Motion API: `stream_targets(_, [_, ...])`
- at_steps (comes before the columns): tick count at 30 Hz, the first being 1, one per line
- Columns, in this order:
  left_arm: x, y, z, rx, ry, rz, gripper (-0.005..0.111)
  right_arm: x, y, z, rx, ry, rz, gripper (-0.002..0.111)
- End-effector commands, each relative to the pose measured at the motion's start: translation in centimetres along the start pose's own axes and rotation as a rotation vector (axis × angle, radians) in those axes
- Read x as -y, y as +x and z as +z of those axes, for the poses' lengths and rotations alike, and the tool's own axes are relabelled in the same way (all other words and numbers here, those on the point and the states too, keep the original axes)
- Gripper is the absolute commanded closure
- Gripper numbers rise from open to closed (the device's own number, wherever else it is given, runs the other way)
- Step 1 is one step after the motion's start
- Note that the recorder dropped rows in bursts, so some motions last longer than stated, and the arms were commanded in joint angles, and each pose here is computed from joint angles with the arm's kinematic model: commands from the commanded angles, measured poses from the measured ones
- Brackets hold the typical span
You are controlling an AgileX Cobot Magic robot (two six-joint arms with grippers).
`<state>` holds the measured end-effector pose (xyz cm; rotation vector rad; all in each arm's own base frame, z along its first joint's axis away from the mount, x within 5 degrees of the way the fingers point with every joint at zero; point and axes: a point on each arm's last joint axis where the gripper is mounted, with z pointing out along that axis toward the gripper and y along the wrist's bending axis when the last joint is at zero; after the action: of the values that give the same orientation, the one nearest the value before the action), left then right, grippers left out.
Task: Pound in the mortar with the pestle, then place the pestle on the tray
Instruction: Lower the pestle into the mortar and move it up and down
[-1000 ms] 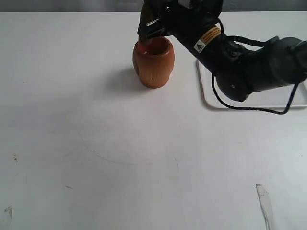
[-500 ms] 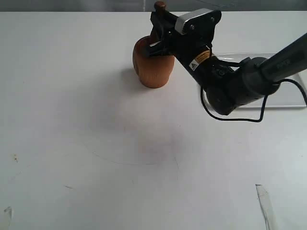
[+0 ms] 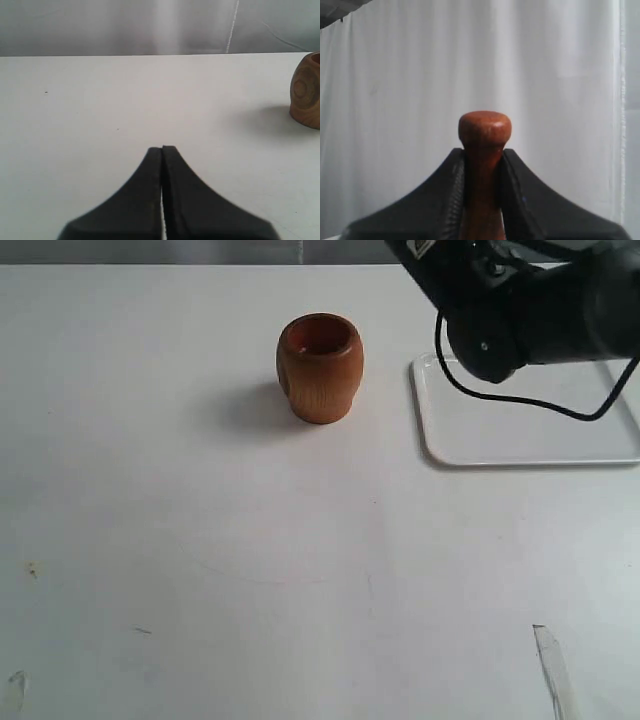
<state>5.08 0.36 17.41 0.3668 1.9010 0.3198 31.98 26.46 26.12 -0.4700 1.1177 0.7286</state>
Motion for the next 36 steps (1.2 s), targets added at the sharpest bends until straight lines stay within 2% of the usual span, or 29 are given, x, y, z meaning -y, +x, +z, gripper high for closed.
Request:
stream_targets(1, [0.1,0.0,0.0,0.007,0.008,-0.012,0.107,-0.3,3.0,-0.6,-0.157,-0.016,-0.052,0.108])
stream_targets(7, [0.1,0.0,0.0,0.007,0.008,-0.012,0.107,-0.2,7.4,-3.6,-0.258,0.005,-0.051,0.108])
stream_targets(13, [0.1,0.0,0.0,0.007,0.008,-0.012,0.107,0.2,13.9,-6.0,-0.436,0.043,0.008,0.108])
stream_targets(15, [0.1,0.0,0.0,0.007,0.008,-0.012,0.107,0.0,14.8,-6.3,-0.443,0.023,0.012,0.108])
stream_targets(17, [0.1,0.0,0.0,0.007,0.008,-0.012,0.107,-0.1,13.9,-5.9,-0.378,0.016,0.013,0.108])
stream_targets(19, [0.1,0.0,0.0,0.007,0.008,-0.012,0.107,-0.1,11.2,-4.8,-0.270,0.008,0.005,0.108])
stream_targets(24, [0.1,0.0,0.0,0.007,0.008,-0.012,0.107,-0.4,1.8,-2.6,-0.097,0.012,-0.033,0.108])
stream_targets(27, [0.1,0.0,0.0,0.007,0.008,-0.012,0.107,-0.5,-1.4,-2.3,-0.066,0.017,-0.064,0.108])
stream_targets(31, [0.1,0.0,0.0,0.007,0.008,-0.012,0.107,-0.5,-1.5,-2.3,-0.099,0.021,-0.067,0.108])
stream_targets(36, [0.1,0.0,0.0,0.007,0.008,-0.012,0.107,-0.2,3.0,-2.8,-0.202,0.024,-0.055,0.108])
